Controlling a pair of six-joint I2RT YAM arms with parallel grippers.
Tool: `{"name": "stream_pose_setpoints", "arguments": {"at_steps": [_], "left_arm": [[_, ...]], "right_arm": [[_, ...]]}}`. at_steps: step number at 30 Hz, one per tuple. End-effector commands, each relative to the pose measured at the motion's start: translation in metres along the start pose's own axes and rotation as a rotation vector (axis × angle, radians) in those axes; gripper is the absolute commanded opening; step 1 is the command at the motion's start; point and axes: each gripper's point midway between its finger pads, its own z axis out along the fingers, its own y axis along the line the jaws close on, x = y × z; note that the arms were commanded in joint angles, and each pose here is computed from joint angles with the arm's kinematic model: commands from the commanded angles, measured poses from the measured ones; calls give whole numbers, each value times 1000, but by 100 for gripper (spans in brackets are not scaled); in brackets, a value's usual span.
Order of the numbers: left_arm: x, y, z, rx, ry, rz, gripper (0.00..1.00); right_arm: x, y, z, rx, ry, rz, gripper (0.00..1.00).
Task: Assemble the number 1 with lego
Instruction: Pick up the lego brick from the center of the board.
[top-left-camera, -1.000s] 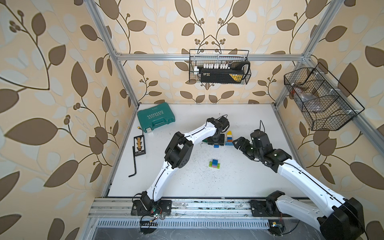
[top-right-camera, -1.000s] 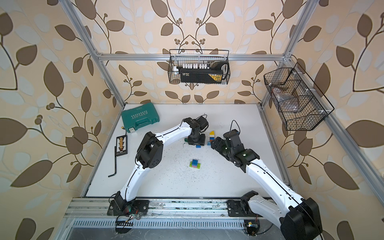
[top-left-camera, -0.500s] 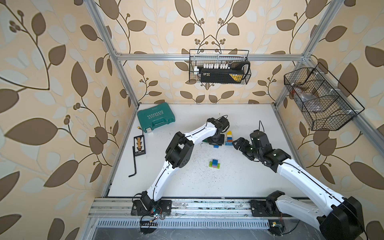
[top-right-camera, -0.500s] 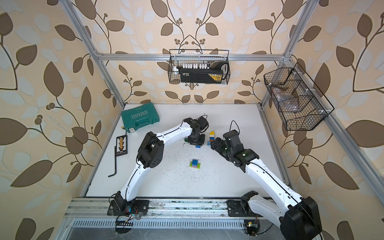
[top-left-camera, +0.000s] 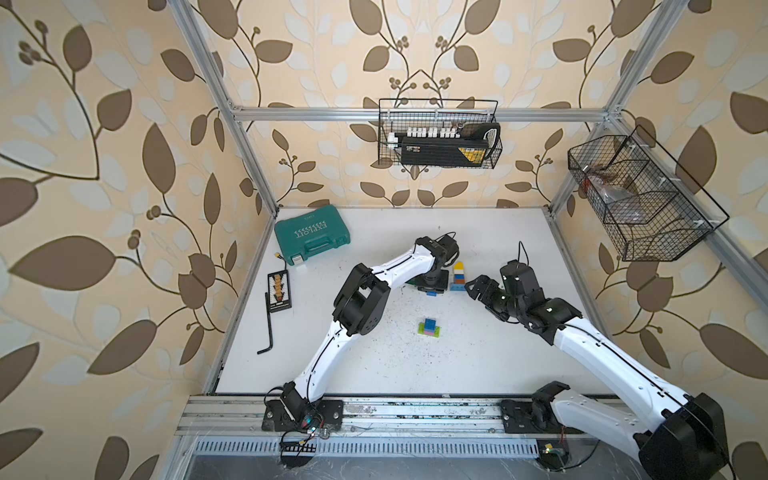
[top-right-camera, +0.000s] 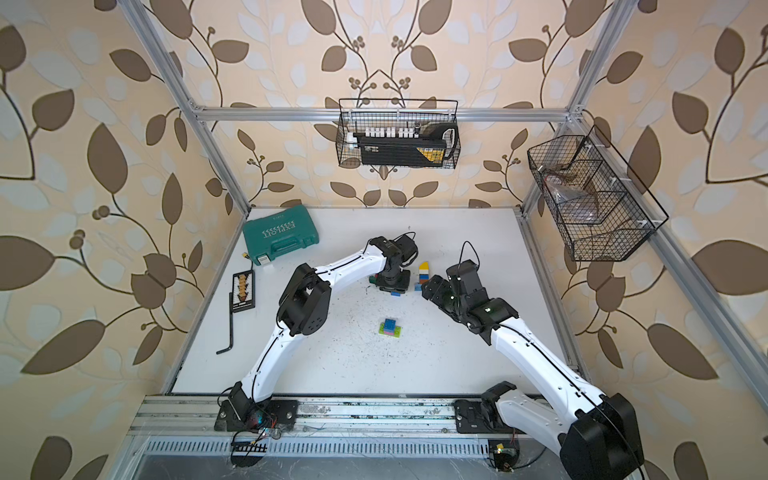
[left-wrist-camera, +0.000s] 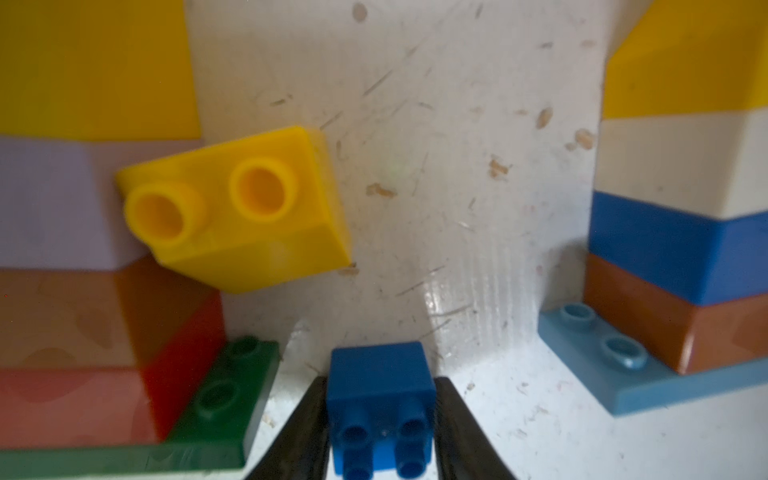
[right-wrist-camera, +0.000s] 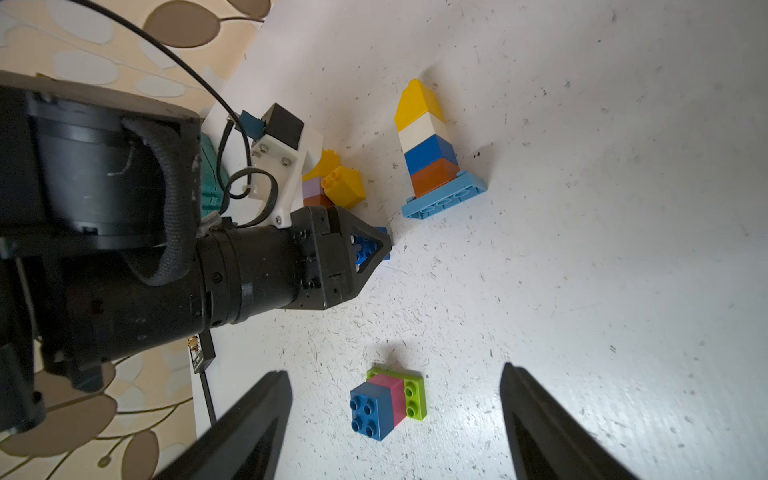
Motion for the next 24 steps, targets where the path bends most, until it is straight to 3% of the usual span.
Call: {"name": "stream_pose_setpoints", "arguments": {"at_steps": [1,7,13,17,19,24], "left_arm": [[1,-4,-4,-9,0,19,40],[2,2,-12,-36,-6,16,25],[7,9,-50,-63,-23,-29,12],[22,11,-84,-96,-35,-55,11],[35,8,-97,-109,-32,-59,10],[74,4,-112,-147,-12,-63,10]], "right_arm": [[3,-4,2,3,8,3,82],[2,-4,1,0,4,5,82],[2,-4,1,-1,2,3,82],[3,-7,3,6,2,5,86],[5,-15,6,38,8,30,99],[19,-33,23,62,64,127,99]]}}
